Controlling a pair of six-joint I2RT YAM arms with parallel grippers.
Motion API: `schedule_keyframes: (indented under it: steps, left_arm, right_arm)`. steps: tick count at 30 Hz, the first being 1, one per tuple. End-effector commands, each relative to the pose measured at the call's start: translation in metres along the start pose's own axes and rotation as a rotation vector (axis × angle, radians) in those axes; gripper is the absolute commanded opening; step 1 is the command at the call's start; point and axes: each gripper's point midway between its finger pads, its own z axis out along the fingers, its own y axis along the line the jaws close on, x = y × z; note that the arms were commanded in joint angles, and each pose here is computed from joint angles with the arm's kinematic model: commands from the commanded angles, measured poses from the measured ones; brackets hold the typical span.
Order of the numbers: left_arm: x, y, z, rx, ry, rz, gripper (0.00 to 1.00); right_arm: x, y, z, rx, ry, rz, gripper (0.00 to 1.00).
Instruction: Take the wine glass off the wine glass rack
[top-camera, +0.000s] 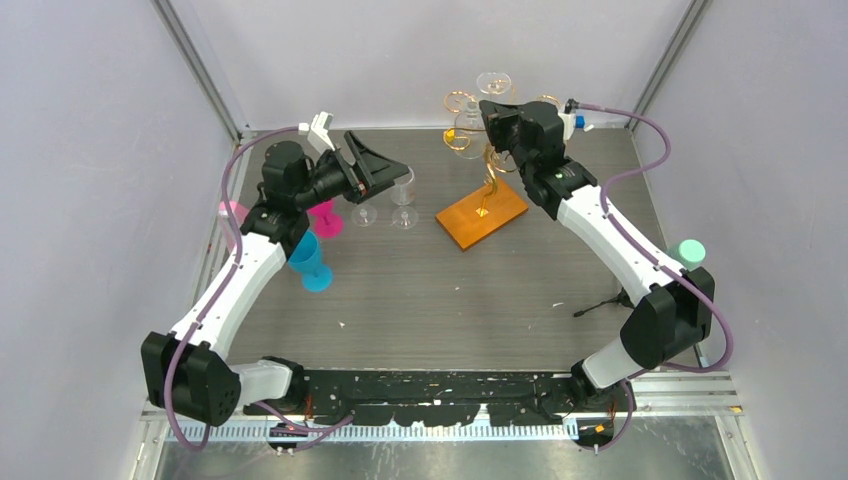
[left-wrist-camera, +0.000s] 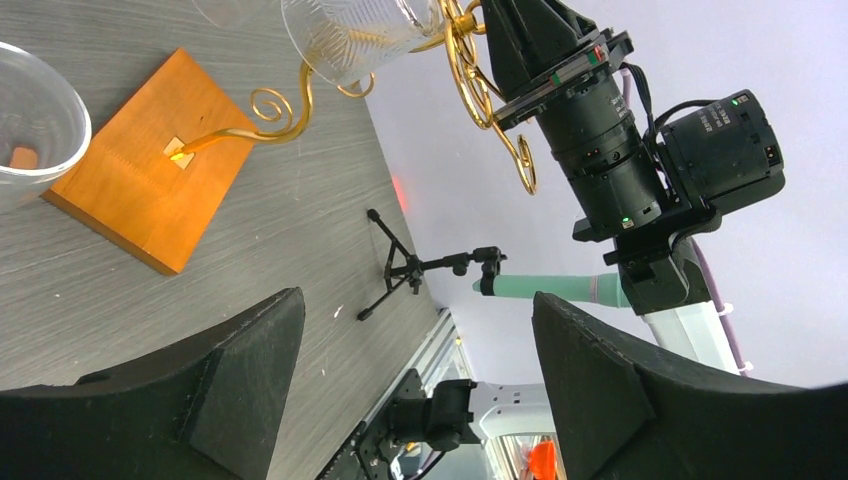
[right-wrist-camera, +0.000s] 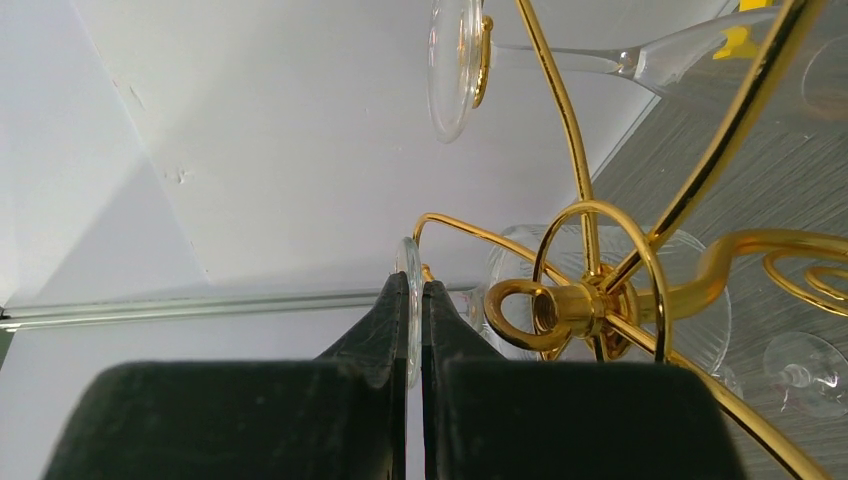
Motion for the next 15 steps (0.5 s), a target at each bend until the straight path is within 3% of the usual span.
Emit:
schedule_keyframes:
  steps: [1,15]
  left_arm:
    - [-0.010,-0.026,-0.001,0.078,-0.021,0.046,0.86]
    - [-0.012,-0.014,-0.006,0.008,-0.054,0.082,0.86]
  right_arm:
    - [-0.015,0.091,-0.035,-0.282,0.009,0.100,0.00]
    - [0.020,0.104,-0.023,-0.347,0.170,0.048,0.00]
